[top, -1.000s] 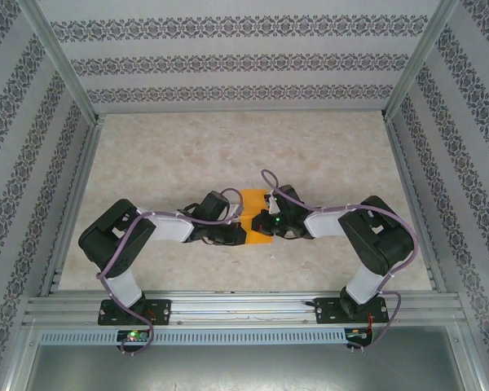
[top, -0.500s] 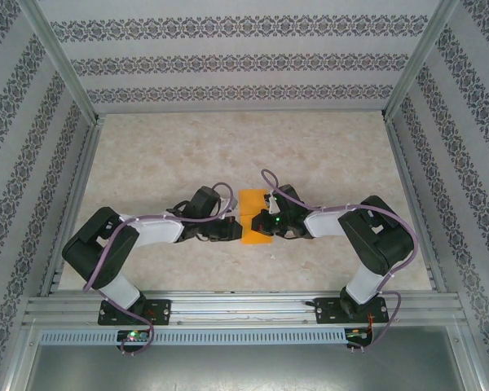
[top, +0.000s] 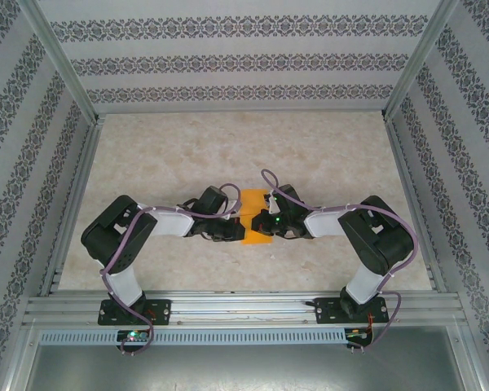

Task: Fold a paper plane with a square sheet of paper (fold left side to right side)
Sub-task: Fold the triangle a second time at the center of the table, then turn over the paper at the center of the table.

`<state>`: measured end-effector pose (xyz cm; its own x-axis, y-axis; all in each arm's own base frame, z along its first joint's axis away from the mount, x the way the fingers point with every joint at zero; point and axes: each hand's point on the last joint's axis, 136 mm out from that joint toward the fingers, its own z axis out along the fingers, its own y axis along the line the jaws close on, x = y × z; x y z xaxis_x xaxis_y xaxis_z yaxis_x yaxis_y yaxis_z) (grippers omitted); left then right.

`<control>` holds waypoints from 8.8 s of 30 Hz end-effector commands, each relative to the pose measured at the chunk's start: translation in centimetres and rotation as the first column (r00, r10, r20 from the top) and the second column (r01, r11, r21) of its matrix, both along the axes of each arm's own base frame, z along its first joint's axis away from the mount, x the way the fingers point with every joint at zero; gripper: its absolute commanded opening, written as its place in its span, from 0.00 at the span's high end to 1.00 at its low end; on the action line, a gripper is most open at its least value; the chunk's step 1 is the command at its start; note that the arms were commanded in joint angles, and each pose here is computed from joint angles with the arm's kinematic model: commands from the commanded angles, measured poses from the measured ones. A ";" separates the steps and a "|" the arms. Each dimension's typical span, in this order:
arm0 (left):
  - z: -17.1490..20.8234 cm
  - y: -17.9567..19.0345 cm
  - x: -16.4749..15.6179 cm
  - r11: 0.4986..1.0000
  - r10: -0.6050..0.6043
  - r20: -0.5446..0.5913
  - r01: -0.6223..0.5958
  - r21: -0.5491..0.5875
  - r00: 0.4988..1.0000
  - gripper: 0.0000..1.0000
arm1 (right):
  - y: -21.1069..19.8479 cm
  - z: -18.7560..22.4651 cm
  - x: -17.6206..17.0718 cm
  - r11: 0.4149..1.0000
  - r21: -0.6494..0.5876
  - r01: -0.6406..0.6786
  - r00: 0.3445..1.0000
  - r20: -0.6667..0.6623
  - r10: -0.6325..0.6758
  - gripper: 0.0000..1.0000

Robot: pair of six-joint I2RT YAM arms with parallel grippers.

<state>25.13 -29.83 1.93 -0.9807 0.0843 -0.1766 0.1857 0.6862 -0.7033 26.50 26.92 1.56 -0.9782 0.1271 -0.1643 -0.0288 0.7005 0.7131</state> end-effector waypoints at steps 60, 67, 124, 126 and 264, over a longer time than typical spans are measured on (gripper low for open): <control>-5.4 4.4 -2.0 0.942 0.067 -0.088 -0.033 0.335 0.994 1.00 | -8.7 -1.0 6.7 0.979 -0.158 0.131 0.991 0.057 -0.123 1.00; -4.7 3.6 -1.7 0.955 0.066 -0.077 -0.040 0.294 0.995 1.00 | -8.2 3.0 6.8 0.986 -0.106 0.131 0.986 0.119 -0.118 1.00; -0.9 -2.7 2.6 0.988 -0.035 -0.025 0.038 0.147 0.999 1.00 | -5.4 -3.7 1.4 0.985 -0.170 0.037 0.995 -0.086 -0.052 1.00; -1.4 -2.3 2.3 0.986 -0.036 -0.035 0.041 0.161 0.999 1.00 | -5.5 -3.8 1.4 0.983 -0.178 0.037 0.995 -0.090 -0.053 1.00; 13.7 6.3 7.5 0.959 0.272 0.490 -0.276 -0.065 0.828 0.33 | -2.5 10.6 6.0 0.966 0.258 -0.030 0.933 0.355 -0.066 1.00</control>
